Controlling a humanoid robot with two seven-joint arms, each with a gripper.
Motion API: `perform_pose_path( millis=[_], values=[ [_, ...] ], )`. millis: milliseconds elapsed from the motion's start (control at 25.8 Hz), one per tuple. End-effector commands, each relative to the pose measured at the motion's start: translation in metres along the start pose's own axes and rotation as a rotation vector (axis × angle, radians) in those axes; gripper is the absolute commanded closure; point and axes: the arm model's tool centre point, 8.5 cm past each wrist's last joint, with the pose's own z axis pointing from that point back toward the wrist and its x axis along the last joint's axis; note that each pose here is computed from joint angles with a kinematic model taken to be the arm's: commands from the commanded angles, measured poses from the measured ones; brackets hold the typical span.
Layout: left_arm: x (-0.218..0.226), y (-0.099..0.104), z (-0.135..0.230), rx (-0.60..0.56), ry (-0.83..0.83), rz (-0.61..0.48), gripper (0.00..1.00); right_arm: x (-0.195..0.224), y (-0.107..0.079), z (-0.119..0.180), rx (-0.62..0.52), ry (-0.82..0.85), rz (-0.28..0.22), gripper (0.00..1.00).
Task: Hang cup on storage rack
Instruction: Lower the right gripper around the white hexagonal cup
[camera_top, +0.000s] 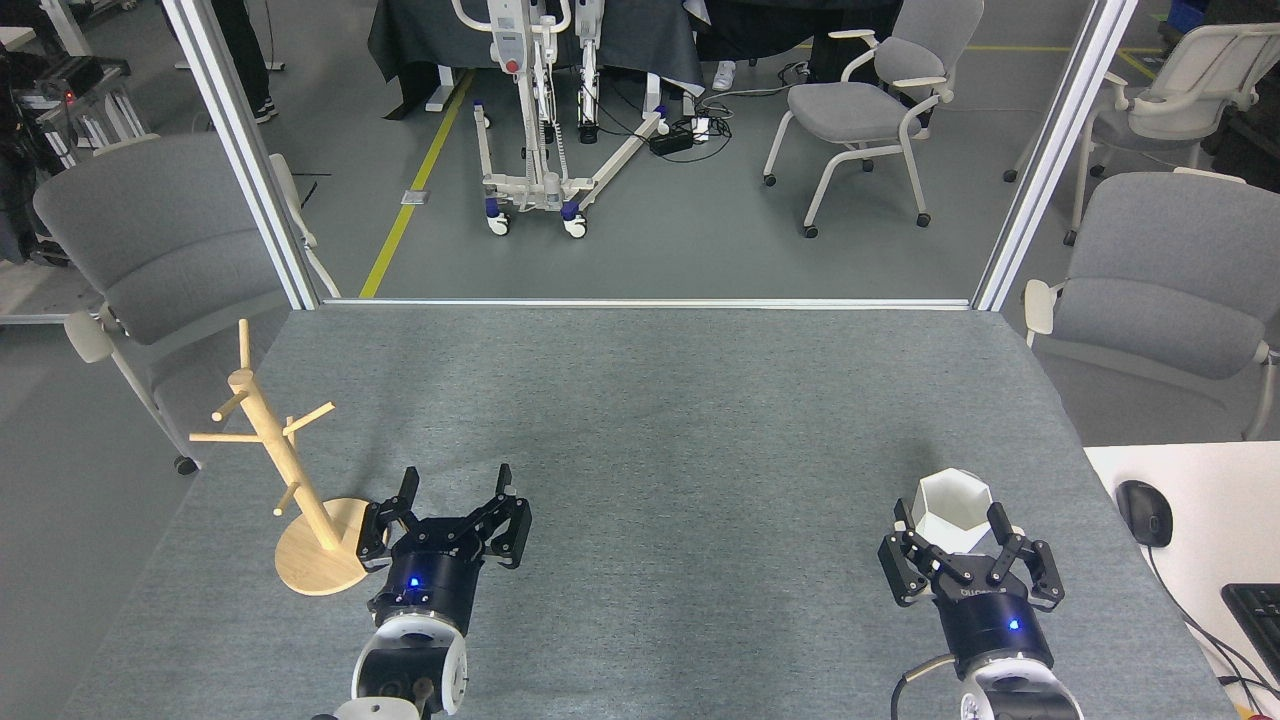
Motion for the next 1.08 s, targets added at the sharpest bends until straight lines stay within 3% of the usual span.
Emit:
perform_pose_path(
  millis=[0,503,697,852,929,1045],
  values=[
    [0.003,0.002,0.001,0.009,-0.007,-0.001,0.00,-0.001,0.000,0.000,0.000,0.002,0.001,0.00],
    [0.019,0.003,0.008,0.051,-0.041,-0.003,0.00,-0.004,0.002,0.002,0.006,0.014,0.001,0.00],
    [0.018,0.000,0.009,0.047,-0.046,-0.009,0.01,-0.034,0.000,0.007,-0.003,0.069,-0.004,0.00],
    [0.018,0.001,0.009,0.048,-0.045,-0.009,0.00,-0.038,0.008,0.010,0.020,0.058,0.003,0.00],
    [0.017,0.001,0.009,0.048,-0.042,-0.007,0.00,-0.046,0.020,0.011,0.050,0.063,0.012,0.00],
    [0.018,0.005,0.010,0.059,-0.042,-0.006,0.00,-0.050,0.030,0.012,0.022,0.070,0.013,0.00]
  ],
)
